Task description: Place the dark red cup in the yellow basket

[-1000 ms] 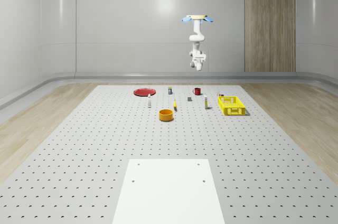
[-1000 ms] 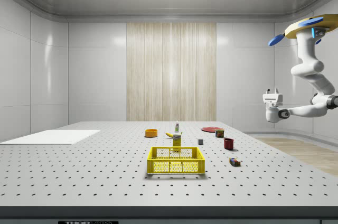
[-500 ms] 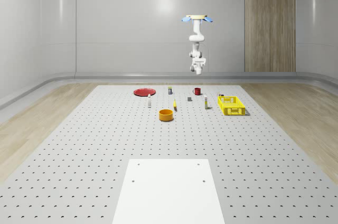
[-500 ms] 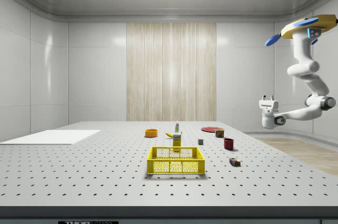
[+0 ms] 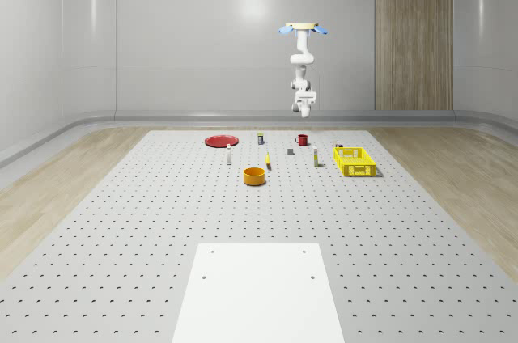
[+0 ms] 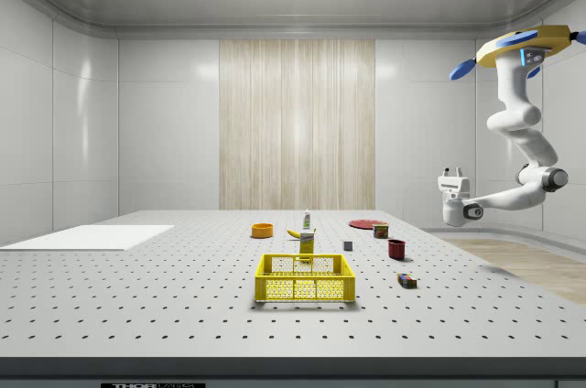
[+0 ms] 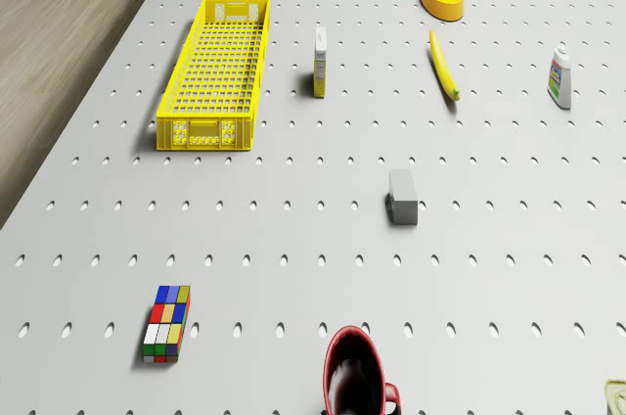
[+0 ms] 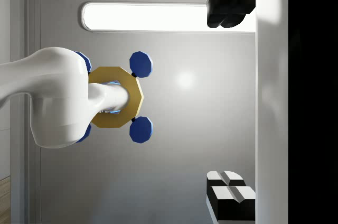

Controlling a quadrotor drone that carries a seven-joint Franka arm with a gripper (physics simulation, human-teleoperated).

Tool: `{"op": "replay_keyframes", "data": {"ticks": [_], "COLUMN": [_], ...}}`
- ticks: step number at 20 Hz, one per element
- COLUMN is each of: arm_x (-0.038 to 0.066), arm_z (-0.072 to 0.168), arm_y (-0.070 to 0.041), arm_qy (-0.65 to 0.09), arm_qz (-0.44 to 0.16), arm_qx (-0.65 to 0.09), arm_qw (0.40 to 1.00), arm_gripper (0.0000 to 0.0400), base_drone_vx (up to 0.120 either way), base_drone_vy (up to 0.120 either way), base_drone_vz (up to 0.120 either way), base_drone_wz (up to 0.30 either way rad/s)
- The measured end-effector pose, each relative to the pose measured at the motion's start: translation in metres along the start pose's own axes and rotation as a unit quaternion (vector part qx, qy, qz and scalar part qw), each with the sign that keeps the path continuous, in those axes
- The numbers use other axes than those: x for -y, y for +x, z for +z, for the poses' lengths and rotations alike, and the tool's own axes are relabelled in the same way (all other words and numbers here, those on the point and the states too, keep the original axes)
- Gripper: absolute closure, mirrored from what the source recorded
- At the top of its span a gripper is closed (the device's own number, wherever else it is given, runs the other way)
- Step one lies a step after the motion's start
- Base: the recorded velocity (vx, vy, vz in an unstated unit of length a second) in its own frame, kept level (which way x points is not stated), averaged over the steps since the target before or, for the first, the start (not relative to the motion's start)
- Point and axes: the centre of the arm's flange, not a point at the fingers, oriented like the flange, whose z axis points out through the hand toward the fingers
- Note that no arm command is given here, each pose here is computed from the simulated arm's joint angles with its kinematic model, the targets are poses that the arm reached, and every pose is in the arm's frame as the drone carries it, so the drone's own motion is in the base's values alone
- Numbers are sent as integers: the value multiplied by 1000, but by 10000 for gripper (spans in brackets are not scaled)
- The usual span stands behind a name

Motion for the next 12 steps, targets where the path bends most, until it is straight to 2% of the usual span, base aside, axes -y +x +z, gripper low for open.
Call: {"op": "replay_keyframes", "data": {"ticks": [12], "arm_x": [0], "arm_z": [-1], "arm_y": [-1], "arm_qy": [3], "arm_qz": [0], "arm_qx": [-4], "arm_qw": [1000], "arm_gripper": [0], "base_drone_vx": [120], "base_drone_vy": [0], "base_drone_vz": [0], "base_drone_wz": [0]}}
